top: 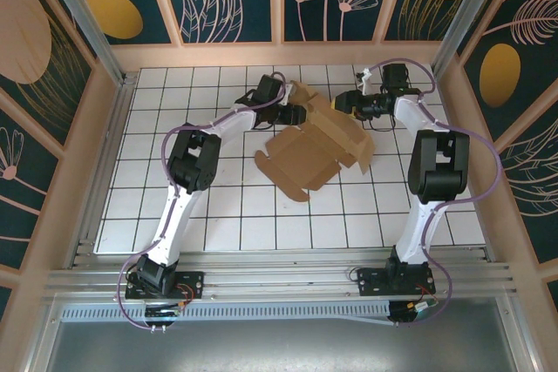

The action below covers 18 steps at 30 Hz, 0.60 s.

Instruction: Fold the paper box

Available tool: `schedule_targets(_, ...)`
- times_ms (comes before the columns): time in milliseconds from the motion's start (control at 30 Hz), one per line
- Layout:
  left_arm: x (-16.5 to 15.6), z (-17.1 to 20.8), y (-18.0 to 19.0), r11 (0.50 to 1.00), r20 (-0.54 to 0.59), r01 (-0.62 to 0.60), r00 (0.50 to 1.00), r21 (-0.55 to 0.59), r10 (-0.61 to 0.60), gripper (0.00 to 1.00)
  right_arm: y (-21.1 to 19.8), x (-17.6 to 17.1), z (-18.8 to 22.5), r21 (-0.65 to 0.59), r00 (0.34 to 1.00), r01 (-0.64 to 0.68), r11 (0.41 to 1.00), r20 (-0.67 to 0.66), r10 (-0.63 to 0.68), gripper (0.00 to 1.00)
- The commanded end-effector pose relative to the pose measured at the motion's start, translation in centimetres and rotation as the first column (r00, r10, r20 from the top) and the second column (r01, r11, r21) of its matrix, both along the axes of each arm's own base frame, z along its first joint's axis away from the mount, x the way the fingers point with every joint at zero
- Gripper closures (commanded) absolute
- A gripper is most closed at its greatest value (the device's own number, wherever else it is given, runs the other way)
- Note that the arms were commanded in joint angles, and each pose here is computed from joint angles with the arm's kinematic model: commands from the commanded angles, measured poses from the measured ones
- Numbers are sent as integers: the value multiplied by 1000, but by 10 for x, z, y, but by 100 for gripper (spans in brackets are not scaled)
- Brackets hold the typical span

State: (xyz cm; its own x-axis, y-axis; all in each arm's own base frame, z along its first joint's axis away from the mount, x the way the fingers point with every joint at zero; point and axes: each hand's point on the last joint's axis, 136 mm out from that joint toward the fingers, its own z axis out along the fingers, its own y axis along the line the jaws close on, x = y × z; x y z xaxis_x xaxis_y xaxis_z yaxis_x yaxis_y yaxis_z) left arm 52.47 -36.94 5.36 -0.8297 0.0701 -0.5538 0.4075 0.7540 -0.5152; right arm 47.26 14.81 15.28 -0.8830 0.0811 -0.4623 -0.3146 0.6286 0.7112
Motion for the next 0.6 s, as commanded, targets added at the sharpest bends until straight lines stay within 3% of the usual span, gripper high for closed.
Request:
schedule_targets(0, -15, -26, -1, 996, -69, 83, 994, 41, -80, 43, -1, -10, -10, -46, 999, 3, 999, -33, -4, 46)
schedule_targets(267, -17, -46, 4, 992, -70, 95, 994, 83, -90, 40, 2, -13, -13, -50, 999, -4, 999, -40, 2, 46)
schedule_targets(400, -29, -52, -7, 985, -100, 171, 981, 20, -168, 43, 4, -13, -14, -52, 999, -2, 999, -42, -1, 46)
schedule_targets(567, -25, -60, -7, 987, -125, 159, 980, 28, -154, 52, 6, -15, -14, -52, 999, -4, 999, -39, 2, 46)
